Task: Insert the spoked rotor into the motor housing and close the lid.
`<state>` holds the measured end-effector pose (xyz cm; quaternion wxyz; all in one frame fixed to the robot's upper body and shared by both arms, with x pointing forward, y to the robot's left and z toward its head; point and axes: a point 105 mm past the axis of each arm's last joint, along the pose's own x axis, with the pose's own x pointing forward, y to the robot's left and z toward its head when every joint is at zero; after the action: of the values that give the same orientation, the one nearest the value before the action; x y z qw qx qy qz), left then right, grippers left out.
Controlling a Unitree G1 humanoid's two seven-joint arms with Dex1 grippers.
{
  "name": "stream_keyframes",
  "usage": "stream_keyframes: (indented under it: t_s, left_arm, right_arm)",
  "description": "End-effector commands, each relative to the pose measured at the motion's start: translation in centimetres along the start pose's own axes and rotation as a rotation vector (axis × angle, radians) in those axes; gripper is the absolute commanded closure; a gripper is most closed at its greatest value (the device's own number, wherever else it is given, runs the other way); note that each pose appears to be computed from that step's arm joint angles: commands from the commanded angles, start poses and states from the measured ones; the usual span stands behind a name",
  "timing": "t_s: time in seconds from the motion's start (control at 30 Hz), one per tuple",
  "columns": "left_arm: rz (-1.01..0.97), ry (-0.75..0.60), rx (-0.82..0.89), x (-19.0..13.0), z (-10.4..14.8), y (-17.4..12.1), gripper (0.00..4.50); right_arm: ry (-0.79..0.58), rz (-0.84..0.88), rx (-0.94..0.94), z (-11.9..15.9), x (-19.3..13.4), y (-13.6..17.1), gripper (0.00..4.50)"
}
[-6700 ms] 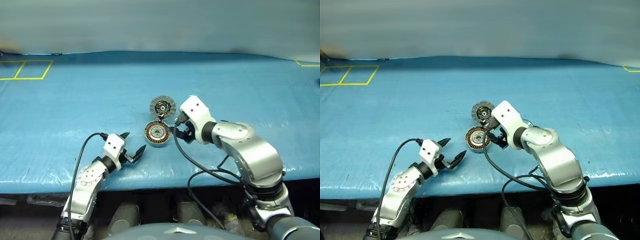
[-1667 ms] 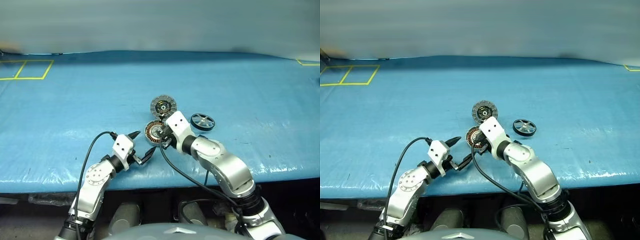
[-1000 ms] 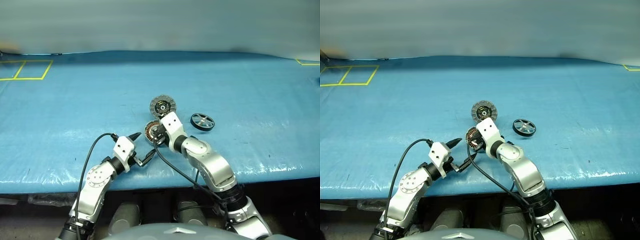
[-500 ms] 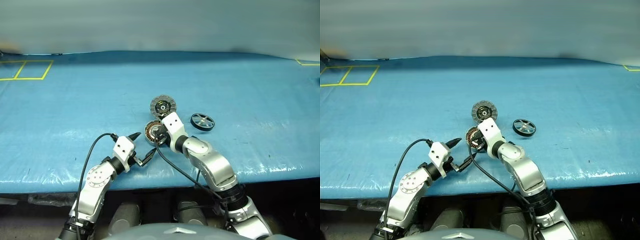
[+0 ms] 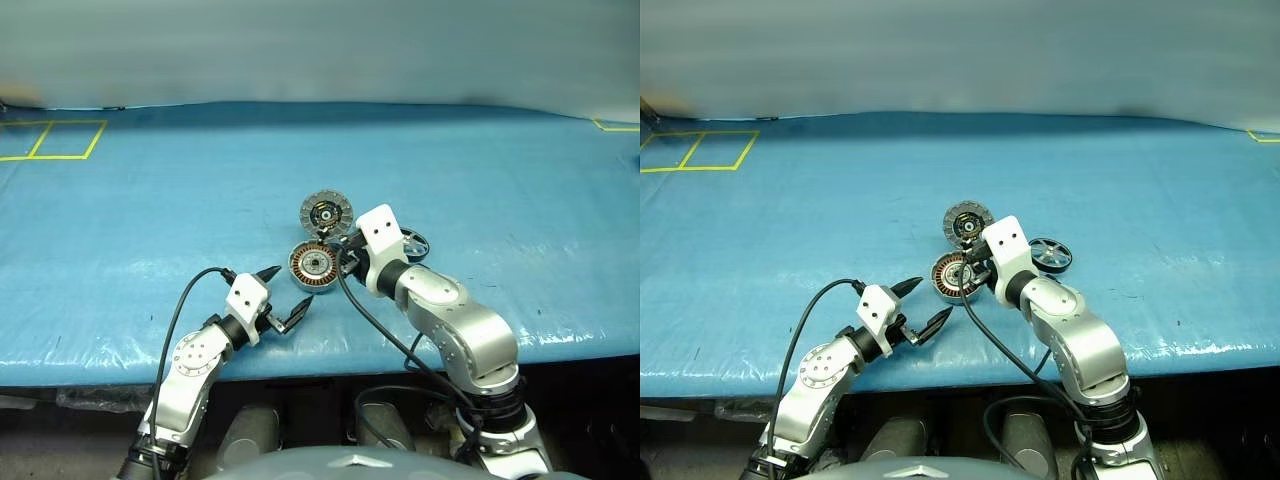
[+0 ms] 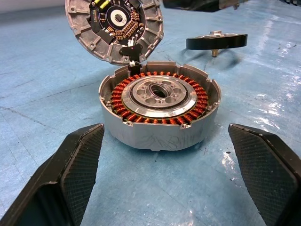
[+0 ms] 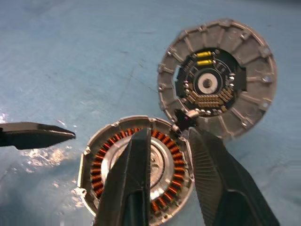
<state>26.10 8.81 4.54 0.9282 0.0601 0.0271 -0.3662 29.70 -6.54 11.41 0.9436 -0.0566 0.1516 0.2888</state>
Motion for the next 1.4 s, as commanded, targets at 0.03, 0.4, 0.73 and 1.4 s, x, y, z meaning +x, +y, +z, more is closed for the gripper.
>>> stream_keyframes:
  t_s: [0.03, 0.4, 0.73, 1.4]
  left_arm:
    - [-0.001, -0.027, 0.010, 0.2, 0.6, 0.0, 0.00]
    - [0.007, -0.028, 0.008, 0.3, 0.5, 0.2, 0.00]
    - [0.001, -0.027, 0.009, 0.4, 0.6, 0.2, 0.00]
    - [0.000, -0.026, 0.011, 0.2, 0.6, 0.1, 0.00]
  right_arm:
    - [-0.023, 0.009, -0.016, 0.3, 0.5, 0.9, 4.45]
    - [-0.046, 0.052, 0.063, -1.5, 2.3, 2.1, 4.48]
    - [-0.041, 0.098, 0.090, -2.3, 2.9, 3.6, 4.48]
    - [-0.049, 0.075, 0.082, -2.1, 3.0, 2.4, 4.48]
